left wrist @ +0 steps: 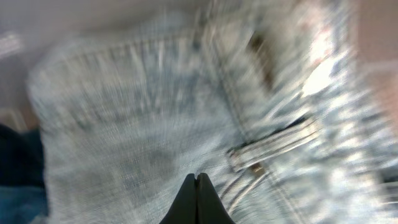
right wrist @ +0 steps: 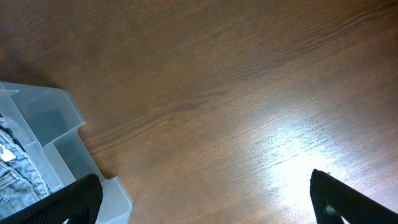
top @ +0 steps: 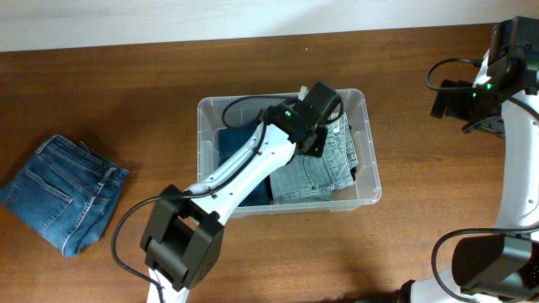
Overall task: Pack container
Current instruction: 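Lower the light-blue jeans onto the black garments and press down, then open the left gripper and withdraw it left out of the box, then lower the left gripper onto the dark-blue jeans and grasp them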
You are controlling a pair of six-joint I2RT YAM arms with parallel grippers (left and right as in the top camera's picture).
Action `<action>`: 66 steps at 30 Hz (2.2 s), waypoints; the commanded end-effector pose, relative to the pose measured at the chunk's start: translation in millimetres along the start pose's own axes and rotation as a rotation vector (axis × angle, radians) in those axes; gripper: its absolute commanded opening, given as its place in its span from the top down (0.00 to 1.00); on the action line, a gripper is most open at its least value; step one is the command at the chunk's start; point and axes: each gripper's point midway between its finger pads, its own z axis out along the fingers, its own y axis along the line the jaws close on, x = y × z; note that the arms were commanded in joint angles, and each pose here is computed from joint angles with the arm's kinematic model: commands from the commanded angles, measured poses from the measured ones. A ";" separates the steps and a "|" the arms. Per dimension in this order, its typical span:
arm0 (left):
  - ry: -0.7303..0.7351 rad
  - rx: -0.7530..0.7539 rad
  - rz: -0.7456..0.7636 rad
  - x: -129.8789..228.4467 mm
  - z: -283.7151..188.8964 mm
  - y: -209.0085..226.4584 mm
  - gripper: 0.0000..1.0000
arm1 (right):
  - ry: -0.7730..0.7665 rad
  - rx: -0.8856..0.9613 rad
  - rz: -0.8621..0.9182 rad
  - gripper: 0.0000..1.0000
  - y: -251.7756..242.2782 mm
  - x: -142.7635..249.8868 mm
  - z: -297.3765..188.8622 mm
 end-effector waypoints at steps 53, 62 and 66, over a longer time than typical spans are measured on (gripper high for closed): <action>0.102 -0.524 -0.890 86.9 -203.7 394.5 0.95 | -0.003 0.014 0.012 0.01 -4.3 -1.3 0.0; 0.235 -0.611 -1.187 185.7 -205.8 463.2 0.95 | -0.003 0.014 0.012 0.01 -4.3 -1.3 0.0; 0.296 -0.630 -1.289 230.3 -197.6 479.6 0.95 | -0.003 0.014 0.012 0.01 -4.3 -1.3 0.0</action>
